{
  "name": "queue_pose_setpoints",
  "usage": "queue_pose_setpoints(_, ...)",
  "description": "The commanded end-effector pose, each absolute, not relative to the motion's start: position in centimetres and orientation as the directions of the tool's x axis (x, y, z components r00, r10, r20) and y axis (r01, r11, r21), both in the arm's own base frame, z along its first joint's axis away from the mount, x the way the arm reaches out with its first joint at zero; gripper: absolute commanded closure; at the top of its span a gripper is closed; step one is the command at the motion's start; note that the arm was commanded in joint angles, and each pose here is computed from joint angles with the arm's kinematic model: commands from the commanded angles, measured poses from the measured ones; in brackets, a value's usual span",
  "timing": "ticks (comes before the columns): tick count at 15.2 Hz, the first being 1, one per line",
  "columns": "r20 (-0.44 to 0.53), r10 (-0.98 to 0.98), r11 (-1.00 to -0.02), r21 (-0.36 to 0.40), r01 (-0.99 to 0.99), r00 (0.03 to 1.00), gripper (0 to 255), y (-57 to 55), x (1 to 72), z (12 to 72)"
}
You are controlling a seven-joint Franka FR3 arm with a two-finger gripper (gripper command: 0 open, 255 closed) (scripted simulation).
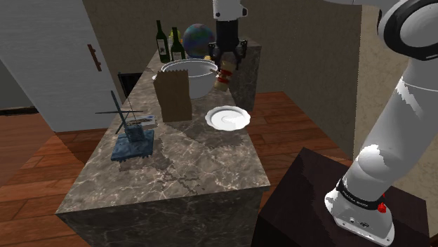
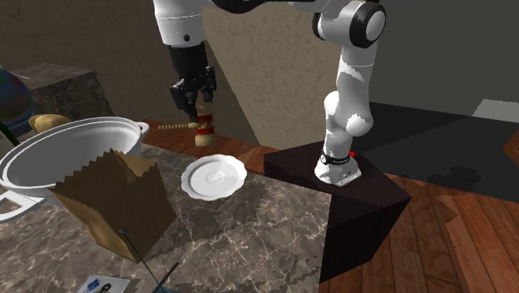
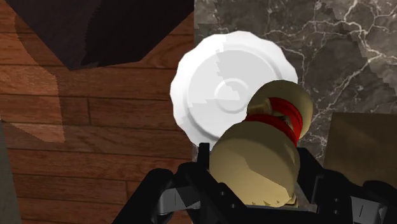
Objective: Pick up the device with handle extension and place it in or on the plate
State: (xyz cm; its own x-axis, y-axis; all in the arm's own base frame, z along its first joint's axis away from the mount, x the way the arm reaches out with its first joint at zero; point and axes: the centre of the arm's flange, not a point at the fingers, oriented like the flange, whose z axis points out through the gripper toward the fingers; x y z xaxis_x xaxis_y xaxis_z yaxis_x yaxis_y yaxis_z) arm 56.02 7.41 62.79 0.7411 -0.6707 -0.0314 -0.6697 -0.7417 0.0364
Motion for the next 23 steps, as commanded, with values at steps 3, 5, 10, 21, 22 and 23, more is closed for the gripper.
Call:
queue_pose_setpoints(3, -0.031, -0.669, -0.743, 0.036, -0.669, 0.742, 255, 3.9, 56.2, 63.0)
queue_pose_setpoints(5, -0.031, -0.669, -0.743, 0.036, -0.669, 0.742, 255, 3.9, 56.2, 61.9)
queue_pose_setpoints(10, -0.031, -0.669, -0.743, 0.036, -0.669, 0.742, 255, 3.9, 56.2, 59.3)
queue_pose_setpoints(21, -0.031, -0.669, -0.743, 0.036, -0.669, 0.742, 255, 3.9, 56.2, 53.5)
queue_pose_setpoints(22, -0.031, -0.669, -0.743, 0.036, -0.669, 0.742, 255, 3.9, 56.2, 52.9)
queue_pose_setpoints(23, -0.031, -0.669, -0.743, 0.036, -0.669, 0.742, 255, 3.9, 56.2, 51.9)
